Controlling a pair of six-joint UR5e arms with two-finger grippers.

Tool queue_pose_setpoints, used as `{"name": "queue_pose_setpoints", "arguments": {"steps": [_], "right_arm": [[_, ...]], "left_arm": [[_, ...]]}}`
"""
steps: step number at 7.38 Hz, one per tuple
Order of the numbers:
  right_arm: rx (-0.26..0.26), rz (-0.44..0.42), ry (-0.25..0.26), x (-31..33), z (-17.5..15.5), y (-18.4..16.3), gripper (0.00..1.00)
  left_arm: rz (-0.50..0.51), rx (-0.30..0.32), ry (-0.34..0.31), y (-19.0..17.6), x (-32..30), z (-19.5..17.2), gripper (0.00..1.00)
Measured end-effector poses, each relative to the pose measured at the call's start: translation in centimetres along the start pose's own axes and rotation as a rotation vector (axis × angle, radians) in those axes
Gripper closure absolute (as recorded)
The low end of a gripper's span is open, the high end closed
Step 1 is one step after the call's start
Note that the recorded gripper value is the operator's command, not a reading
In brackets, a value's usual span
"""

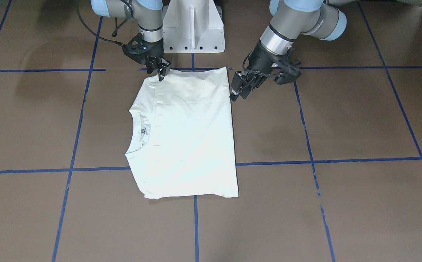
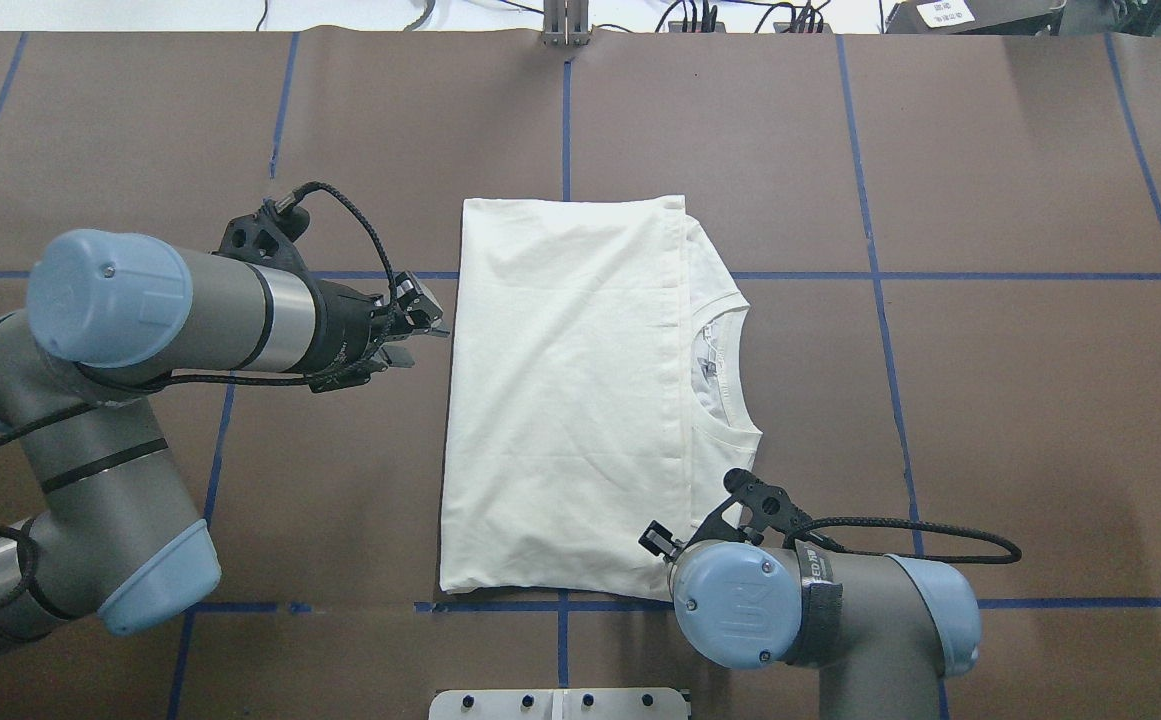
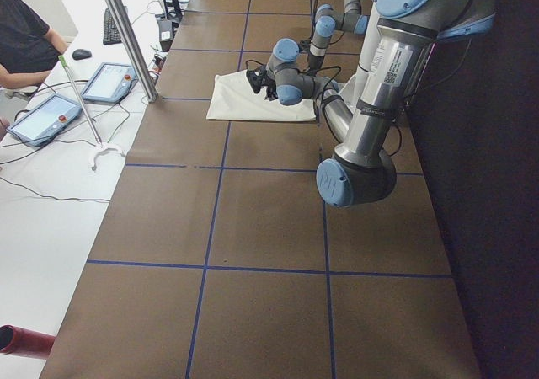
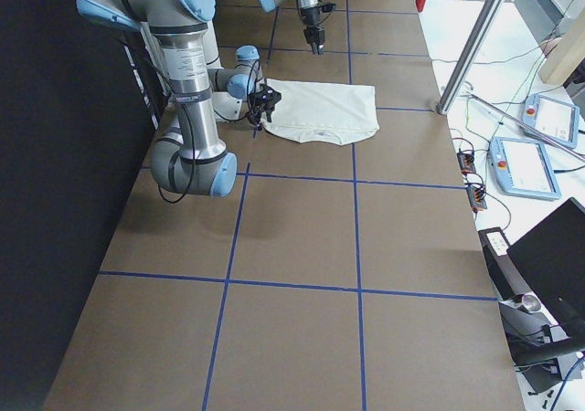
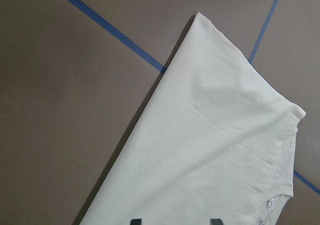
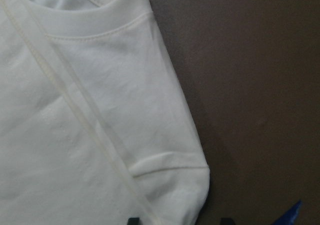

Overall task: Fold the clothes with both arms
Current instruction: 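Move the left gripper along the shirt's edge to the corner nearest the robot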

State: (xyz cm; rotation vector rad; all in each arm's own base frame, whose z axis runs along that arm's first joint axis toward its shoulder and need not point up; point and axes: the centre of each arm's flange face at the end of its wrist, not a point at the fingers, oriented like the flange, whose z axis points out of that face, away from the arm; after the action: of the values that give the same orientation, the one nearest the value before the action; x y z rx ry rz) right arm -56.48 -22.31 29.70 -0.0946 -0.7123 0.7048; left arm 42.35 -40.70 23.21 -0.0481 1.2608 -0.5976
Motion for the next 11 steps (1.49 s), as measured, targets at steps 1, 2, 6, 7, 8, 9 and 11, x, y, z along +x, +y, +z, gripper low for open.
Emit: {"name": "queue_pose_setpoints", "arguments": {"steps": [1, 2, 6, 7, 8, 9, 11], "right_arm": [[-0.001, -0.001, -0.001, 0.0, 0.0, 0.0, 1.0], [-0.001, -0.002, -0.002, 0.0, -0.1, 0.1, 1.0], [-0.013, -0.008, -0.016, -0.2, -1.0, 0.1, 1.0], [-0.02, -0.008, -0.027, -0.2, -1.8, 0.0, 1.0], [-0.022, -0.008, -0.033, -0.2, -2.2, -0.1, 1.0], [-0.023, -0.008, -0.035, -0.2, -2.5, -0.3, 1.0], [-0.022, -0.008, -0.035, -0.1, -2.5, -0.4, 1.0]], "left_arm": [[-0.001, -0.001, 0.002, 0.0, 0.1, -0.1, 0.45], [-0.003, -0.001, 0.004, 0.1, 0.1, -0.2, 0.45], [-0.012, -0.003, -0.004, 0.6, 0.3, -0.4, 0.45], [-0.023, -0.006, -0.009, 1.8, 0.0, 0.1, 0.45], [-0.033, -0.005, -0.022, 4.2, -0.8, 1.3, 0.38], [-0.038, -0.004, -0.052, 6.9, -2.1, 2.6, 0.36], [-0.029, -0.011, -0.134, 11.8, -5.9, 4.8, 0.36]]}}
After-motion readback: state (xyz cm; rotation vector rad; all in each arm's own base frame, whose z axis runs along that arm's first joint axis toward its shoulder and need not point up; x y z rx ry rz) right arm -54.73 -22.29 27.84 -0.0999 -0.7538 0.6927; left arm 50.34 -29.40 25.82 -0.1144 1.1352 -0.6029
